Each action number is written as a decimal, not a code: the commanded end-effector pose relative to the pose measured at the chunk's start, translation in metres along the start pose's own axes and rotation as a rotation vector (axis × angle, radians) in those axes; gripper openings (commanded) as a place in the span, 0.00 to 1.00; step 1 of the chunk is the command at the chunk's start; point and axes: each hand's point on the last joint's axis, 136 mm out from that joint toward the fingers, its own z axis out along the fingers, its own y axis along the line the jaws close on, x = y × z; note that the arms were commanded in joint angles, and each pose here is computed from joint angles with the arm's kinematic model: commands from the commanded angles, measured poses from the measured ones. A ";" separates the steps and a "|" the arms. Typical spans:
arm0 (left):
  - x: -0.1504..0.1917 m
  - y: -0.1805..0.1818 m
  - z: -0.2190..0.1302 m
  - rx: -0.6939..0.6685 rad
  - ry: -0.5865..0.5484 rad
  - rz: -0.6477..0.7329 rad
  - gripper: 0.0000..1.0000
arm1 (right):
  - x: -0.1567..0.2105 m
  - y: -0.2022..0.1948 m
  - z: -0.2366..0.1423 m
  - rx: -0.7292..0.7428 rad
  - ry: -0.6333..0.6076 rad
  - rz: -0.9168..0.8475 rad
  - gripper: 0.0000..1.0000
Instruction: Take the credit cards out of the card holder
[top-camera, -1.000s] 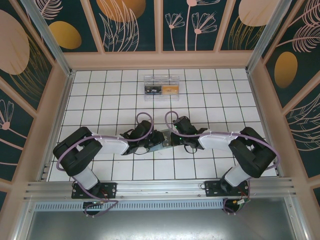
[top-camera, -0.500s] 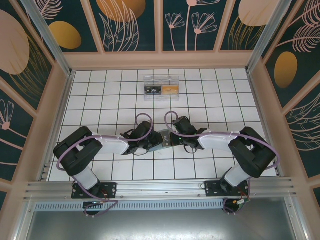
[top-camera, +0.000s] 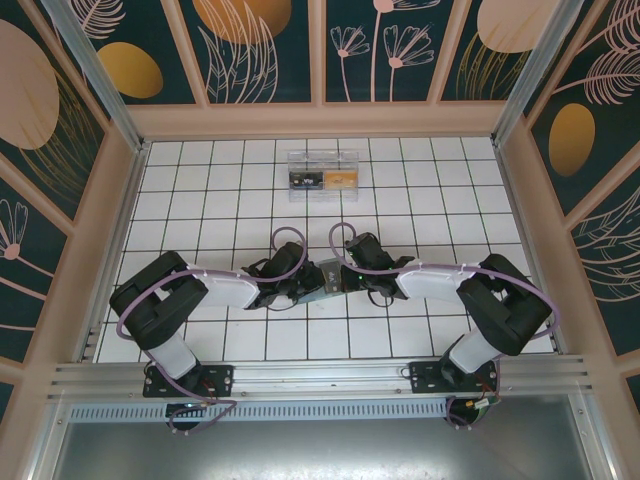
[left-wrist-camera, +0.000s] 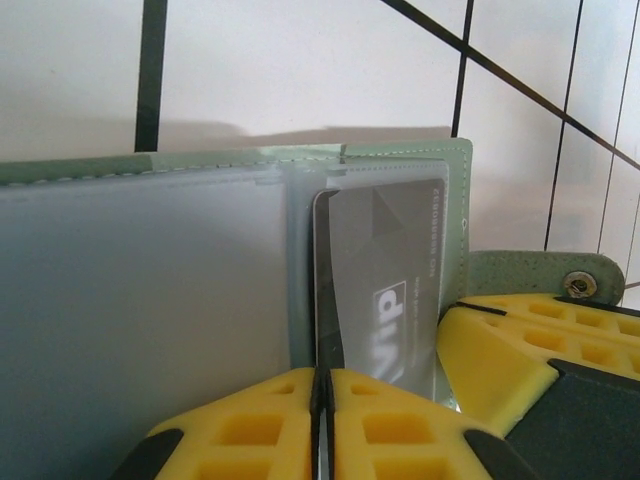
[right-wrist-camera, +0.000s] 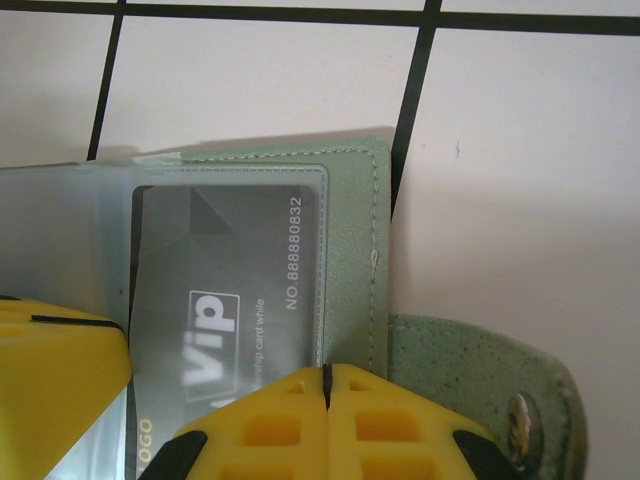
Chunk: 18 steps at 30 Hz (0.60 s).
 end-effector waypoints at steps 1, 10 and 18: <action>0.004 0.001 0.003 0.002 0.017 -0.008 0.08 | 0.011 0.003 0.003 -0.002 0.043 0.002 0.01; 0.003 0.007 -0.005 -0.019 -0.006 -0.016 0.00 | 0.012 0.000 0.004 0.015 0.047 0.005 0.01; 0.001 0.017 -0.018 -0.047 -0.035 -0.009 0.00 | 0.013 -0.002 0.005 0.024 0.049 0.007 0.01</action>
